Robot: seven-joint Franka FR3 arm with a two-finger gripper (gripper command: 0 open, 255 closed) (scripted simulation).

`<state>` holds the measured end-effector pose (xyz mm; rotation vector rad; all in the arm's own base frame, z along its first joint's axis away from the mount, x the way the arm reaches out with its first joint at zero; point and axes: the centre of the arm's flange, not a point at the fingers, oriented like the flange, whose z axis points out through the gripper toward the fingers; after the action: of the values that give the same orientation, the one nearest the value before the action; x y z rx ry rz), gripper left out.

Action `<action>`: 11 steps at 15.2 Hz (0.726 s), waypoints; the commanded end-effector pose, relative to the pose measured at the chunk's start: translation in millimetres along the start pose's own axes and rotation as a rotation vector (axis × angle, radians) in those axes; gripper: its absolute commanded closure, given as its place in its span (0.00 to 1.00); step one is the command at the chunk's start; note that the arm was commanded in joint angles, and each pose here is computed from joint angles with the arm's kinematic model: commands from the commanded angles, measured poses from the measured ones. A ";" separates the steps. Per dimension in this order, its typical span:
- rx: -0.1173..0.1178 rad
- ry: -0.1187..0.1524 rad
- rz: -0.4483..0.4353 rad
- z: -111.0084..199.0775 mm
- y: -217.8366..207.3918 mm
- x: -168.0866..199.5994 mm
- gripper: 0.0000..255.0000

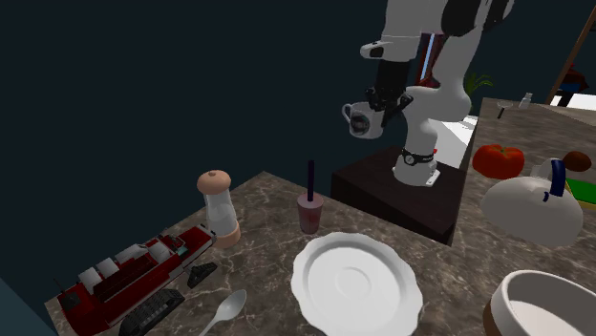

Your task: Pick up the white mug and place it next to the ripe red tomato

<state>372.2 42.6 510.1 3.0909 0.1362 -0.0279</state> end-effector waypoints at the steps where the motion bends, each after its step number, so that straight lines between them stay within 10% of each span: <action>1: 0.000 0.000 0.001 -0.9 -11.0 -22.8 1.00; 11: 0.000 0.000 0.001 -1.8 -77.3 -136.9 1.00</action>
<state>242.7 103.5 510.5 3.0910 0.1361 -0.0260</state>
